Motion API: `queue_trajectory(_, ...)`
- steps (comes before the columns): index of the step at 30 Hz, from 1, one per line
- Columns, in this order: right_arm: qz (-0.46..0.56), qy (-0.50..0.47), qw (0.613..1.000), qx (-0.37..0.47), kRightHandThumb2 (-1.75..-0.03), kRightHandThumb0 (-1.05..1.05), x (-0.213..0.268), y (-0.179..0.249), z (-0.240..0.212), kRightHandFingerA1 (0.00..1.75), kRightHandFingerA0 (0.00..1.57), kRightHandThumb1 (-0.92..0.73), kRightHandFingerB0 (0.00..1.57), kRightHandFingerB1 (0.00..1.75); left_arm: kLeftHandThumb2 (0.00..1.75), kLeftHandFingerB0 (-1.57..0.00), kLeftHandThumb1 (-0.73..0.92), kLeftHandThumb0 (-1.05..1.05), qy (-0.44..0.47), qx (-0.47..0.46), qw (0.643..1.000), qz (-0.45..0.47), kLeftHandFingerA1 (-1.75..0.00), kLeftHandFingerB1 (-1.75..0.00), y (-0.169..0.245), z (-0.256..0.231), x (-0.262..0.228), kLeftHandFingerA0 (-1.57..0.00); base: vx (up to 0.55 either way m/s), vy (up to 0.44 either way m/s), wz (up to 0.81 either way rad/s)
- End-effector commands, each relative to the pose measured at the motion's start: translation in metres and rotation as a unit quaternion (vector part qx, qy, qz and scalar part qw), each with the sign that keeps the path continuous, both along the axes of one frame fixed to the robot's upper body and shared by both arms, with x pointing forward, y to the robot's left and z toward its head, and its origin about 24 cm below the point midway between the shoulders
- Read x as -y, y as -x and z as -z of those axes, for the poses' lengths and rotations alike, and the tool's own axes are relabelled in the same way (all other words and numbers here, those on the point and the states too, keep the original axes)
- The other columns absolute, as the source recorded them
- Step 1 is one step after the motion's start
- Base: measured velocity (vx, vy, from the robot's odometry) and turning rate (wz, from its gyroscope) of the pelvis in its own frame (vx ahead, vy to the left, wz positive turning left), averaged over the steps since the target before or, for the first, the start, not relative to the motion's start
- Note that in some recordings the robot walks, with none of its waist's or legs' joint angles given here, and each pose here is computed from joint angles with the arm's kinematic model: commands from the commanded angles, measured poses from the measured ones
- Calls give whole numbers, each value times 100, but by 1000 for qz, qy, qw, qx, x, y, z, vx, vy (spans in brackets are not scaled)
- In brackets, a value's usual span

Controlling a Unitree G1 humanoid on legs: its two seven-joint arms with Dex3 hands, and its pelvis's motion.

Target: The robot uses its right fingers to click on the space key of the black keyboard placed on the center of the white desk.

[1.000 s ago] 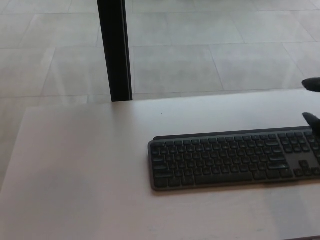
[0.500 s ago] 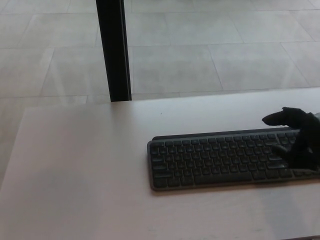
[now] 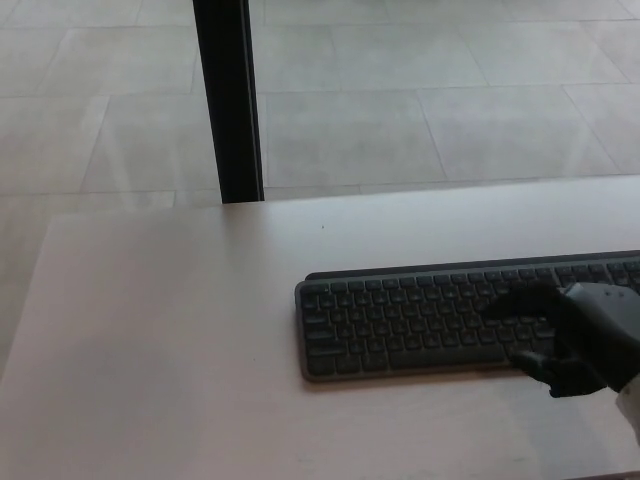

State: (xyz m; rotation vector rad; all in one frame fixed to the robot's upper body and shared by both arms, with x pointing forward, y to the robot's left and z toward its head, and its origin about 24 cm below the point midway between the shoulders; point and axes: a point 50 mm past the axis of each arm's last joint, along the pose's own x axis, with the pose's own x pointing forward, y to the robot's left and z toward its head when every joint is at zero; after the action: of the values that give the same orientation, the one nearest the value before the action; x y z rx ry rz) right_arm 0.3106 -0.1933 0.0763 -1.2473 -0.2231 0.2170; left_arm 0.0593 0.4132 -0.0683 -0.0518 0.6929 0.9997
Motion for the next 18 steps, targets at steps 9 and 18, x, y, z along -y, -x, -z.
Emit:
queue_trajectory(9, -95, 187, 974, 81, -63, -40, -7, 4, 2, 158, 65, -67, 76, 48, 55, -69, 53, -30, -26, 12, 1000, -13, -65, -55, 0, -13, -14, -70, 0, 0, 0)
queue_trajectory(18, -73, 218, 972, 44, -62, -43, -16, -6, 2, 158, 63, -65, 76, 47, 55, -66, 53, -29, -22, 14, 999, -18, -63, -54, 1, -13, -15, -68, 0, 0, 0)
